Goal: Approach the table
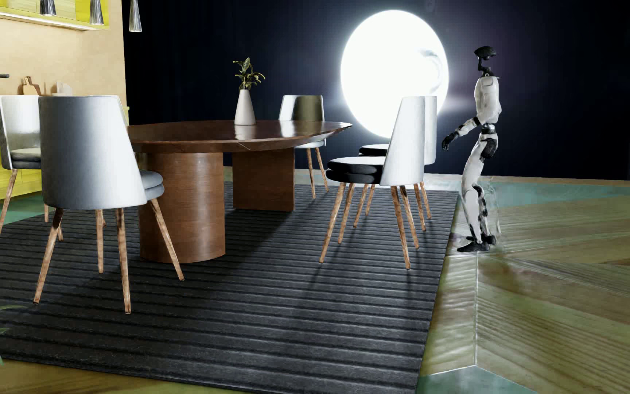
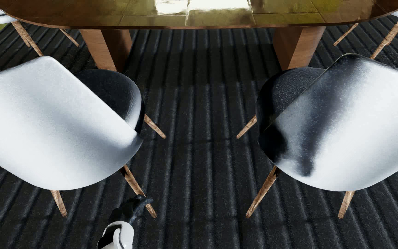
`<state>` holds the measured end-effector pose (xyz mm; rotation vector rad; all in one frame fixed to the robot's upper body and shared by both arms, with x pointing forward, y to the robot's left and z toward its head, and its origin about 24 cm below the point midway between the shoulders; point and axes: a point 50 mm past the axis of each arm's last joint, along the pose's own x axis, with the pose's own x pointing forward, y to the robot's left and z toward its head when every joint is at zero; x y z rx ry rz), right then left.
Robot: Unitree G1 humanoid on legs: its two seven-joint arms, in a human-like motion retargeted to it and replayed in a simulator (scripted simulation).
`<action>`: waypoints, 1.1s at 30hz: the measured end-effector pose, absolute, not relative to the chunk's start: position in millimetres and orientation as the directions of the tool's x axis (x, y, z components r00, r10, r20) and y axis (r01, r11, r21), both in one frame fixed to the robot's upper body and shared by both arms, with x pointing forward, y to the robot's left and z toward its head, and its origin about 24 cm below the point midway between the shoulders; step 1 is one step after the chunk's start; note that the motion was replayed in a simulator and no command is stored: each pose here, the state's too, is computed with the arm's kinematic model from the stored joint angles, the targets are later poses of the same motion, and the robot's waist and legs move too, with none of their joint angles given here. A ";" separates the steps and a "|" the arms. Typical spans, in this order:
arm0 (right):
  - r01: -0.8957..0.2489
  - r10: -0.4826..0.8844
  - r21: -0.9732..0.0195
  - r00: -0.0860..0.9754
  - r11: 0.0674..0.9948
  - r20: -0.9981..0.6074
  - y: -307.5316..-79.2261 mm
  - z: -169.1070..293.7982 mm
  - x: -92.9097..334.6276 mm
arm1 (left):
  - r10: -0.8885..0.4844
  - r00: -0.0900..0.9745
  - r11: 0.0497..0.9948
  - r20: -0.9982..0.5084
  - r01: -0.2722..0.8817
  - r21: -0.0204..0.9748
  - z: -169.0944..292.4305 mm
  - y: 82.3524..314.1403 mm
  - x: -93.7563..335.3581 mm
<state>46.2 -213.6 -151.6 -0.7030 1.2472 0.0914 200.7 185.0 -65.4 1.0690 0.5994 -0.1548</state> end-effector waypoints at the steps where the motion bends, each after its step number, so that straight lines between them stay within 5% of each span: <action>1: -0.386 -0.332 -0.471 0.374 0.793 -0.866 -214.0 -149.4 52.0 | 0.197 0.758 0.470 -0.622 0.484 0.739 -85.4 189.3 183.0; 6: -0.329 -0.311 -0.520 0.516 0.788 -0.798 -210.7 -138.0 87.7 | 0.277 0.354 0.689 -0.893 0.575 0.441 -148.8 199.8 68.5; 8: -0.332 -0.276 -0.529 0.576 0.781 -0.769 -211.2 -131.7 96.9 | 0.270 0.214 0.795 -0.939 0.500 0.343 -159.3 191.6 35.0; 10: -0.245 -0.317 -0.535 0.584 0.809 -0.747 -215.8 -129.0 94.8 | 0.246 0.163 0.738 -0.955 0.608 0.294 -164.8 185.5 21.8; 13: -0.152 -0.390 -0.514 0.484 0.844 -0.783 -213.1 -138.4 77.4 | 0.242 0.211 0.657 -0.947 0.682 0.320 -164.8 188.2 39.7; 19: -0.425 -0.285 -0.431 0.365 0.796 -0.886 -204.5 -153.1 59.4 | 0.206 0.618 0.586 -0.758 0.543 0.602 -127.9 186.2 147.2; 23: -0.457 -0.277 -0.474 0.432 0.753 -0.858 -212.3 -146.7 75.9 | 0.112 0.777 0.616 -0.619 0.434 0.657 -98.8 168.4 182.2; 28: -0.399 -0.269 -0.544 0.565 0.738 -0.780 -210.1 -133.4 108.8 | 0.136 0.697 0.612 -0.704 0.499 0.613 -114.3 172.1 159.1; 33: -0.401 -0.192 -0.549 0.652 0.734 -0.733 -197.4 -123.8 124.8 | 0.247 0.347 0.646 -0.905 0.637 0.420 -154.4 195.3 79.6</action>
